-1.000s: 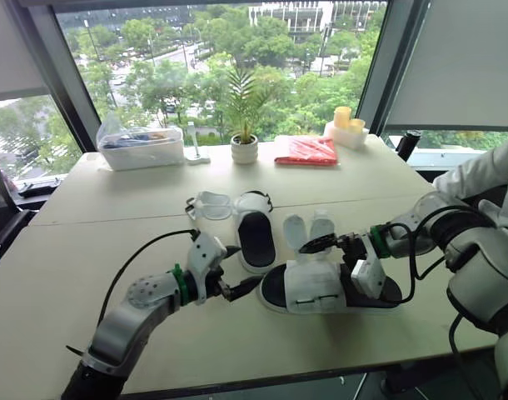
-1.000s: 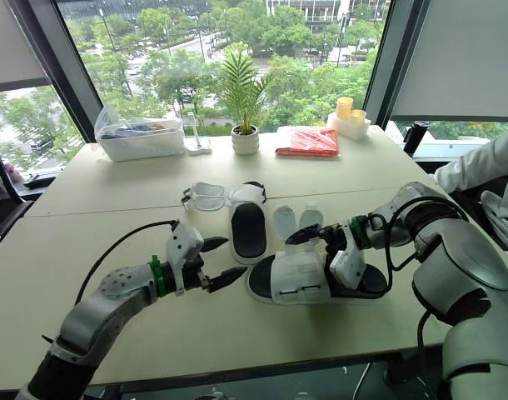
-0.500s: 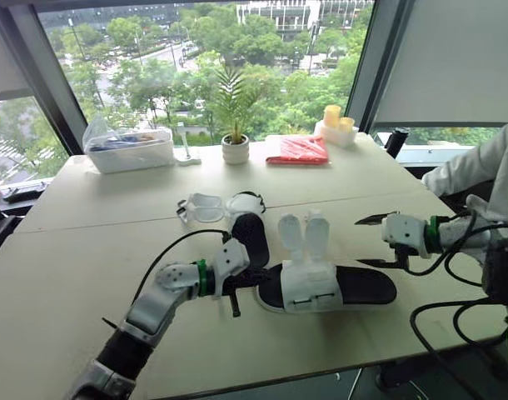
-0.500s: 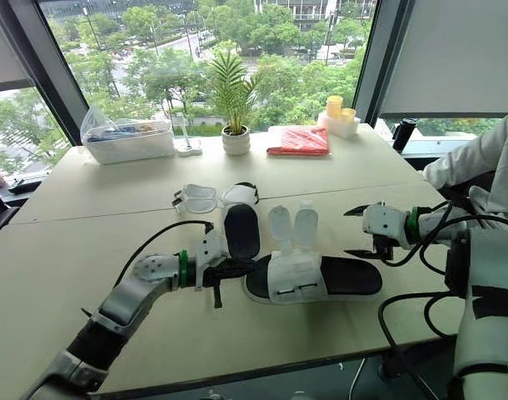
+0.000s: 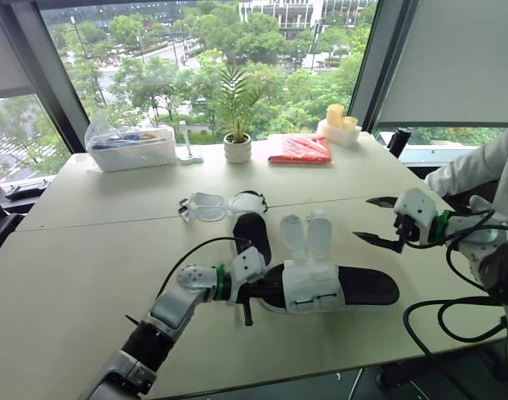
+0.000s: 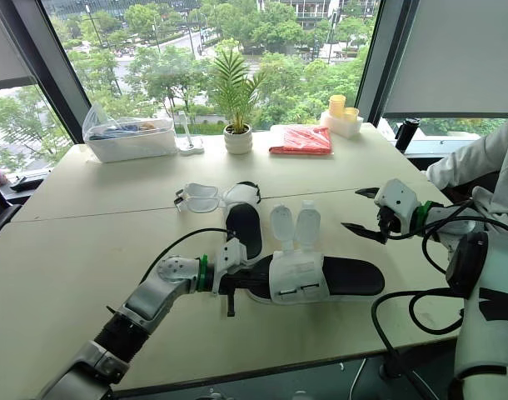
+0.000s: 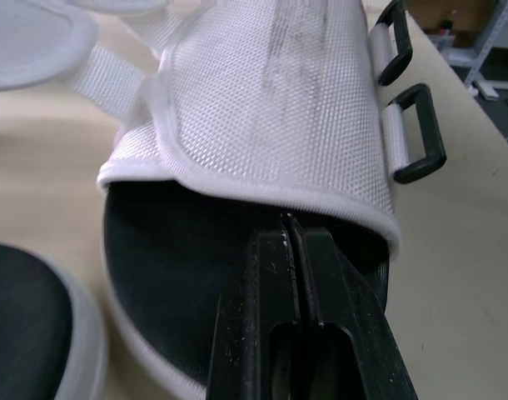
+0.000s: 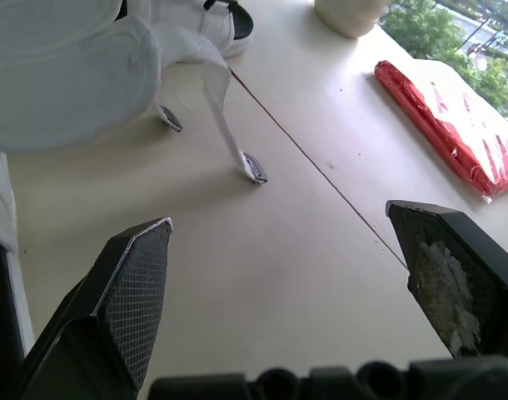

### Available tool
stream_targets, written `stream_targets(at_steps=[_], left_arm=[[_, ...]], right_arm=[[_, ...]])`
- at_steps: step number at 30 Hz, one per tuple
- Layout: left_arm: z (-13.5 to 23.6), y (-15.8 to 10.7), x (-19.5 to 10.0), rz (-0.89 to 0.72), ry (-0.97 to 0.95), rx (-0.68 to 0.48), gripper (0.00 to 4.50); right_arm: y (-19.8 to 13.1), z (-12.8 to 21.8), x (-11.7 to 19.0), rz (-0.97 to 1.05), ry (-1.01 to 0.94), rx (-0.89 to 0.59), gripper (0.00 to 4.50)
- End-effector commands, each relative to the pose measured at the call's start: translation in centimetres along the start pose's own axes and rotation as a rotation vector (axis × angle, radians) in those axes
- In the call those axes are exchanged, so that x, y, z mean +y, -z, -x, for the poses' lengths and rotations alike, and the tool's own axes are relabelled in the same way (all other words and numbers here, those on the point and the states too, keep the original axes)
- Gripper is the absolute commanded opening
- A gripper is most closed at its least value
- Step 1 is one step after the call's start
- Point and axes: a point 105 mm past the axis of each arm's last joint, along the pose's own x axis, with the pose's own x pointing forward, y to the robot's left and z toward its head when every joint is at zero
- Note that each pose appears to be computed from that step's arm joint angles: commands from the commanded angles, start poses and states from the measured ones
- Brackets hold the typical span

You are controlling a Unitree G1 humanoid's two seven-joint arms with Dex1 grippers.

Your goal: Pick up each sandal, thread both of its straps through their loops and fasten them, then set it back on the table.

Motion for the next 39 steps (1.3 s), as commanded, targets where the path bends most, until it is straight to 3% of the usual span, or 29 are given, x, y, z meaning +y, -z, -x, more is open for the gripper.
stream_targets(at_steps=[1, 9, 17, 25, 31, 39], left_arm=[[-0.5, -0.8, 0.0, 0.003, 0.003, -0.029, 0.02], [-1.5, 0.0, 0.0, 0.012, -0.012, -0.028, 0.02], [-1.2, 1.3, -0.2, 0.002, -0.014, 0.006, 0.02], [-1.1, 1.9, -0.4, -0.001, -0.002, 0.024, 0.02], [-0.9, 2.1, -0.5, 0.0, -0.004, 0.031, 0.02], [-0.6, 2.2, -0.8, 0.012, -0.017, 0.034, 0.02]], right_arm=[[-0.4, -0.3, 0.0, -0.029, 0.018, -0.033, 4.5], [-0.9, -1.7, 0.0, -0.162, -0.007, -0.057, 4.5], [-3.7, -3.3, 0.0, -0.697, -0.208, -0.106, 4.5], [-5.4, -3.7, -0.1, -1.048, -0.247, -0.031, 4.5], [-4.0, -5.4, 2.6, -1.192, -0.284, 0.089, 4.5], [-4.7, -8.5, 3.2, -1.33, -0.301, 0.014, 4.5]])
